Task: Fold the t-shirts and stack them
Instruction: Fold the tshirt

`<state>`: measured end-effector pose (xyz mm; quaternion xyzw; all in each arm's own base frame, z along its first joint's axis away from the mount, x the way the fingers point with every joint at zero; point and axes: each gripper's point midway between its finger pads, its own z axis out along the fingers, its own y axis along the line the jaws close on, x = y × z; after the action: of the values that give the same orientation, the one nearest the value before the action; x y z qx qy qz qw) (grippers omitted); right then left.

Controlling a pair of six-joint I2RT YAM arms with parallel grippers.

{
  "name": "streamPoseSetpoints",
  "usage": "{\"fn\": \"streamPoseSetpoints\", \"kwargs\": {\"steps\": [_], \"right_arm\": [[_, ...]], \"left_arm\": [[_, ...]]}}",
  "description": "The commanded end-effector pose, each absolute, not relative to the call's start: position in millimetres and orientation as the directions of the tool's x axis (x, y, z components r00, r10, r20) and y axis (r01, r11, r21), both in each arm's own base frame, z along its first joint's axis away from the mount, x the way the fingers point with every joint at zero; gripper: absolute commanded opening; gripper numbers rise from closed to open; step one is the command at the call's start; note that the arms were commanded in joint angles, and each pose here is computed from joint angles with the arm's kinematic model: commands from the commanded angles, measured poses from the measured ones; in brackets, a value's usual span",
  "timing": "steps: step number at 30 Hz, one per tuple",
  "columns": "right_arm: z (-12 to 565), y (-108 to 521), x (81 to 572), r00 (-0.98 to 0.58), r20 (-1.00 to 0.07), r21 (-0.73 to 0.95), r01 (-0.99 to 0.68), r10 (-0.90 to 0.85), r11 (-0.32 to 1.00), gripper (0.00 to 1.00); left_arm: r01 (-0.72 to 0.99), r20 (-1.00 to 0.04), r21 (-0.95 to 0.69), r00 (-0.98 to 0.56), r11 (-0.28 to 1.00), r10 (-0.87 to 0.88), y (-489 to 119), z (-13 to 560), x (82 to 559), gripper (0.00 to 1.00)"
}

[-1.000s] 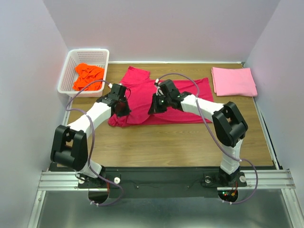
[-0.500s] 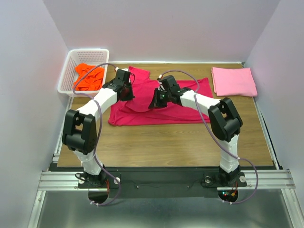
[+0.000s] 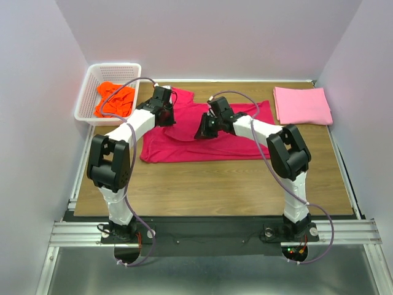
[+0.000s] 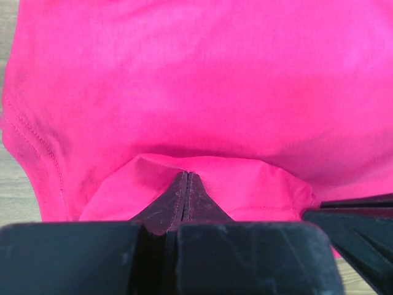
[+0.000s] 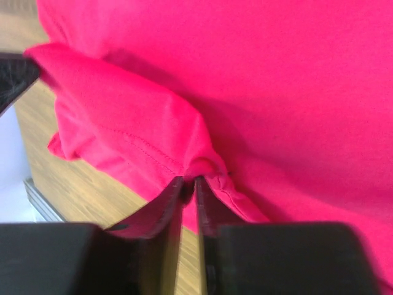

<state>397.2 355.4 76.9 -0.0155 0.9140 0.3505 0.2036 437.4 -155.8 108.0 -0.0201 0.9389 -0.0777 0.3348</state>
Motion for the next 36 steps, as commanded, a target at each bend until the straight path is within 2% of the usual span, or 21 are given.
{"fn": "streamPoseSetpoints", "kwargs": {"steps": [1,2,4,7,8,10,12,14,15,16,20,21,22,25,36], "right_arm": [[95,349,423,-0.884,-0.422,0.639,-0.133,0.2,0.758,0.27],[96,345,426,-0.876,-0.434,0.63,-0.127,0.212,0.766,0.35],[100,342,429,-0.86,-0.468,0.609,-0.149,0.201,0.779,0.42],[110,335,435,-0.824,-0.544,0.555,-0.212,0.158,0.804,0.56],[111,331,436,-0.807,-0.578,0.519,-0.25,0.121,0.817,0.62],[118,329,436,-0.786,-0.613,0.49,-0.299,0.08,0.819,0.66],[125,331,436,-0.752,-0.659,0.443,-0.381,0.007,0.811,0.71],[131,333,435,-0.726,-0.687,0.414,-0.438,-0.042,0.798,0.77],[136,335,437,-0.694,-0.715,0.377,-0.481,-0.082,0.792,0.78],[137,338,435,-0.68,-0.726,0.358,-0.507,-0.108,0.784,0.79],[146,351,431,-0.597,-0.772,0.271,-0.617,-0.216,0.739,0.82],[146,351,433,-0.588,-0.777,0.26,-0.626,-0.225,0.736,0.82],[148,357,431,-0.574,-0.784,0.251,-0.643,-0.238,0.724,0.83],[140,371,427,-0.546,-0.785,0.216,-0.684,-0.293,0.697,0.84],[101,401,424,-0.44,-0.763,0.015,-0.744,-0.473,0.668,0.85]], "left_arm": [[0.011,-0.68,-0.176,-0.725,0.984,-0.113,-157,130,458,0.09],[0.013,-0.681,-0.18,-0.723,0.984,-0.115,-158,129,459,0.12],[0.005,-0.69,-0.191,-0.712,0.982,-0.13,-157,136,463,0.18],[0.007,-0.727,-0.205,-0.67,0.979,-0.148,-158,161,468,0.44],[-0.007,-0.741,-0.204,-0.652,0.979,-0.159,-155,170,470,0.61],[-0.018,-0.769,-0.213,-0.614,0.977,-0.179,-149,194,467,0.72],[-0.044,-0.786,-0.228,-0.582,0.973,-0.21,-142,213,461,0.72],[-0.075,-0.771,-0.222,-0.596,0.972,-0.222,-132,205,449,0.71],[-0.085,-0.776,-0.239,-0.583,0.967,-0.243,-129,213,441,0.69],[-0.103,-0.752,-0.226,-0.614,0.969,-0.241,-125,195,429,0.67],[-0.16,-0.672,-0.213,-0.692,0.964,-0.264,-110,142,384,0.53],[-0.162,-0.674,-0.228,-0.685,0.96,-0.276,-109,146,385,0.52],[-0.179,-0.642,-0.218,-0.714,0.959,-0.279,-106,126,373,0.51],[-0.205,-0.598,-0.203,-0.749,0.957,-0.287,-98,99,356,0.36],[-0.303,-0.492,-0.15,-0.803,0.941,-0.336,-64,47,332,0.29]]}}
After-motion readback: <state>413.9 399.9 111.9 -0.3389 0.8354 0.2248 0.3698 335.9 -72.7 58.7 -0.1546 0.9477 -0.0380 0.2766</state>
